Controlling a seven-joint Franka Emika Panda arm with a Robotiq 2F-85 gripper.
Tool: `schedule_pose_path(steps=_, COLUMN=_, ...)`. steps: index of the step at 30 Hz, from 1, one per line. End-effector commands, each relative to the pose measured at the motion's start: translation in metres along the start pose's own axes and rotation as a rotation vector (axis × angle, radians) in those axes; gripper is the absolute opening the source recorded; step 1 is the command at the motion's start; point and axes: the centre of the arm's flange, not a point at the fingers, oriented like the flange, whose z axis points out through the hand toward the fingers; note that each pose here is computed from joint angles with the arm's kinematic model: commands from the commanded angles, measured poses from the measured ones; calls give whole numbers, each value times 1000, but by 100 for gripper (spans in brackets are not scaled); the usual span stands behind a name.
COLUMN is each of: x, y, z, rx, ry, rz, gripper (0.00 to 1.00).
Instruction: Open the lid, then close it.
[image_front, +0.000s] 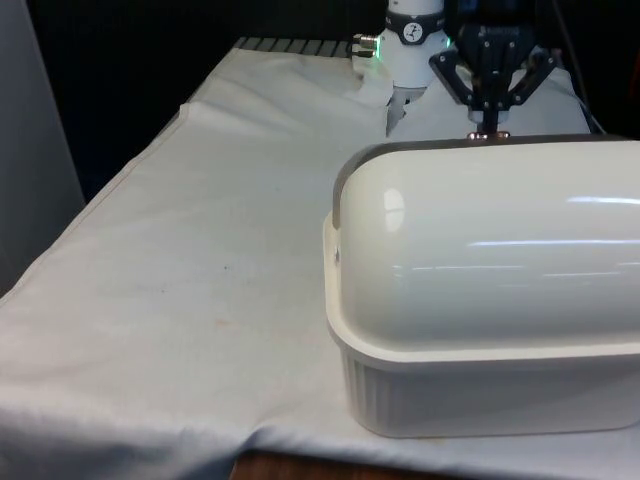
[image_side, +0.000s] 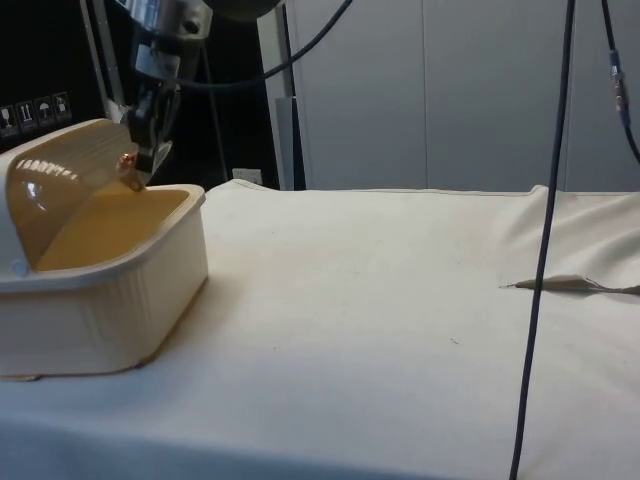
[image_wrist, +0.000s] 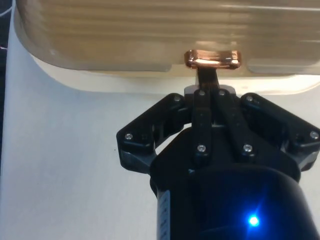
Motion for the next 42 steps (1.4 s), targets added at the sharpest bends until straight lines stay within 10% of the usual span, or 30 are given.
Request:
schedule_pose_path(steps=1, x=4, y=2, z=-2, rx=-11, ry=16, rz=0, gripper=0)
schedule_pose_path(steps=26, x=43, y=-2, z=-17, rx=-16, ry=120, rz=-11, gripper=0)
schedule_pose_path(steps=42, x=68, y=2, z=-51, rx=-27, ry=133, rz=-24, gripper=0)
